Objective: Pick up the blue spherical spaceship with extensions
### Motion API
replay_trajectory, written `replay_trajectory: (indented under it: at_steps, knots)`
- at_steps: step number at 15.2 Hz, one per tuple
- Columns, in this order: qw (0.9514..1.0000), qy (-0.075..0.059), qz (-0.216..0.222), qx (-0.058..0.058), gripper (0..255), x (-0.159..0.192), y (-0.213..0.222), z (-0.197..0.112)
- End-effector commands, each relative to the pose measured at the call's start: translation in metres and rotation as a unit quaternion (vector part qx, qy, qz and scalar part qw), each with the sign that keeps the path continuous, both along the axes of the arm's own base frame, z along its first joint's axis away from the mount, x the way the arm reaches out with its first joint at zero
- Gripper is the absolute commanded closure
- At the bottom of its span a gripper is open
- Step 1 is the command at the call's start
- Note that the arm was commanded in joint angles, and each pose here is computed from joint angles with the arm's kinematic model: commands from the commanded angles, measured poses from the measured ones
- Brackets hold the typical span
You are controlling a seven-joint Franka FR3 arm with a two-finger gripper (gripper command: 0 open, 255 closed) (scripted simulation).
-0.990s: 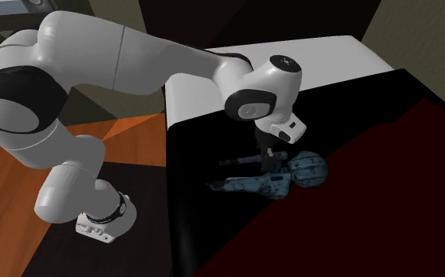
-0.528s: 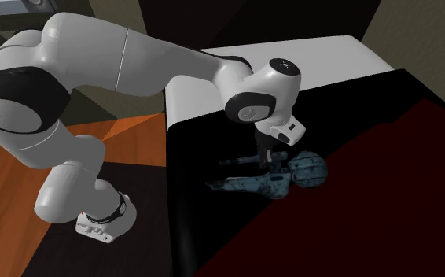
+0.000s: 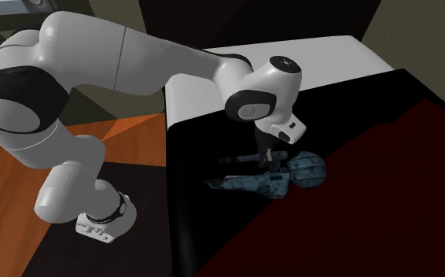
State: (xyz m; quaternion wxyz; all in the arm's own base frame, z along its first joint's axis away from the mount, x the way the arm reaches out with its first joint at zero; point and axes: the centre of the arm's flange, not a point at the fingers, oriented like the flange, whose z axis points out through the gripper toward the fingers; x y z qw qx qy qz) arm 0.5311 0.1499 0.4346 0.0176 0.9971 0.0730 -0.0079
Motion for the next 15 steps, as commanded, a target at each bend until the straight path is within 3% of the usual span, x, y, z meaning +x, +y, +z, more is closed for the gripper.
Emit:
replay_trajectory:
  at_steps: [1,15]
  knots:
    - [1.0000,-0.001,0.000,0.000,255,0.000,0.000,0.010]
    - [1.0000,-0.001,0.000,0.000,255,0.000,0.000,0.074]
